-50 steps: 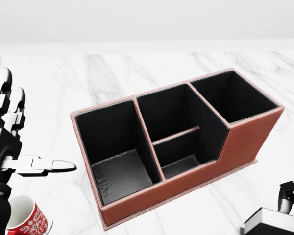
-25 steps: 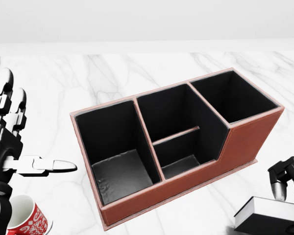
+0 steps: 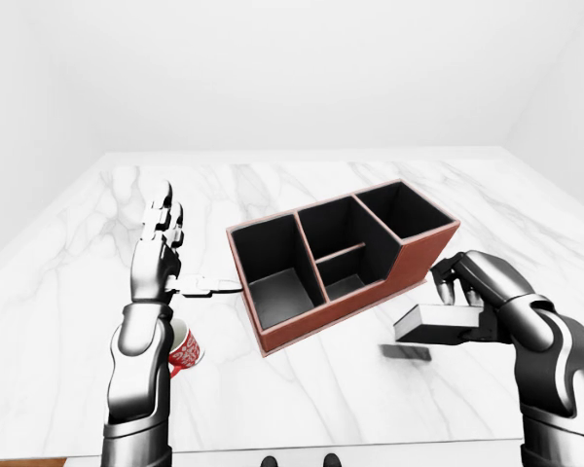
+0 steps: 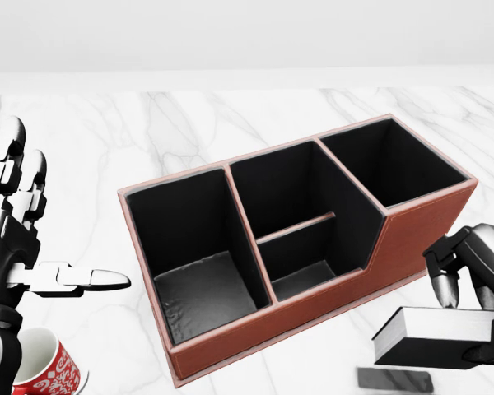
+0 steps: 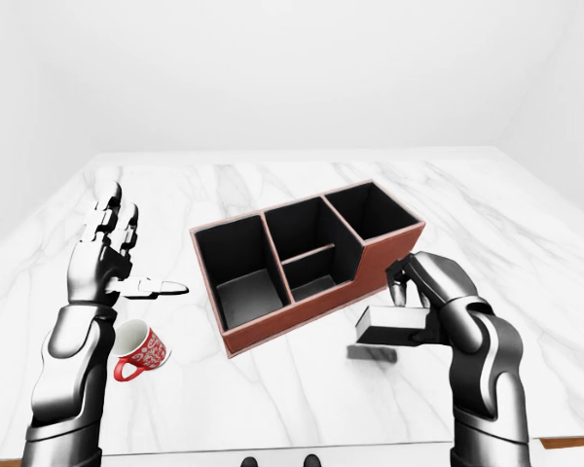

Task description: Pick up the book and place it in the back compartment of the caddy.

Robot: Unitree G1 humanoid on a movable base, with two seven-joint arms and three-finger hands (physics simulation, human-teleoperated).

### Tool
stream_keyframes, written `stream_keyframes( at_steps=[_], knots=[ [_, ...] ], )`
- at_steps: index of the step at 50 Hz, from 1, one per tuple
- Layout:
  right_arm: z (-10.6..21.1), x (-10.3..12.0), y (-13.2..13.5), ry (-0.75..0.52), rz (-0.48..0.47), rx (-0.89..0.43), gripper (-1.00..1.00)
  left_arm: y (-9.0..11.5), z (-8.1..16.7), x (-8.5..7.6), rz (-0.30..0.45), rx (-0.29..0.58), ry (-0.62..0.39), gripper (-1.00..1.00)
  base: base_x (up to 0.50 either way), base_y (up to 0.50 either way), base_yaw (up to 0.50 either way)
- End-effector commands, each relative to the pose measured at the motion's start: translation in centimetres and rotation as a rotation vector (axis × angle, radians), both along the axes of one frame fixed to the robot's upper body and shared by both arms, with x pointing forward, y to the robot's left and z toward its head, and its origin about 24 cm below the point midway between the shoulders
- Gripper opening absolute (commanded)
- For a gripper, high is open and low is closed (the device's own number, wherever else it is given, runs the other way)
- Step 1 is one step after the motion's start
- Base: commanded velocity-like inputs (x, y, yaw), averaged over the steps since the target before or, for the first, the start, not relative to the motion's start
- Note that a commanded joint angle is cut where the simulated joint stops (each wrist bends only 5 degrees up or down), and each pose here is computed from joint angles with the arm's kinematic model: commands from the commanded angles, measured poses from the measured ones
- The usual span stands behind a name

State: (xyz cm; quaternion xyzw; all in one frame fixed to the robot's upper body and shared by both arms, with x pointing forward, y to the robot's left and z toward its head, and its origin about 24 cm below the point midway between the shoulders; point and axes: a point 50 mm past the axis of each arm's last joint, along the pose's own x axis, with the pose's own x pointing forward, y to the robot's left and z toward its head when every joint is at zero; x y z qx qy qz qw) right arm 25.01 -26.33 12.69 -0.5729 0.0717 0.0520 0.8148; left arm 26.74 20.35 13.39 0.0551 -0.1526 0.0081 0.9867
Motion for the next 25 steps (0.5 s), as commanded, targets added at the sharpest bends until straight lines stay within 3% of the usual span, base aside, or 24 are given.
stream_keyframes(
  at_steps=[1,25],
  knots=[
    [2.0,0.5,1.3,-0.055,0.053,-0.027,-1.00,0.0,0.1,0.0,-0.001,0.001,-0.003,1.00,0.00,0.00,0.00],
    [4.4,1.5,3.9,-0.134,0.108,-0.015,-1.00,0.0,-0.1,0.2,0.001,0.000,0.007,0.99,0.00,0.00,0.00]
  ],
)
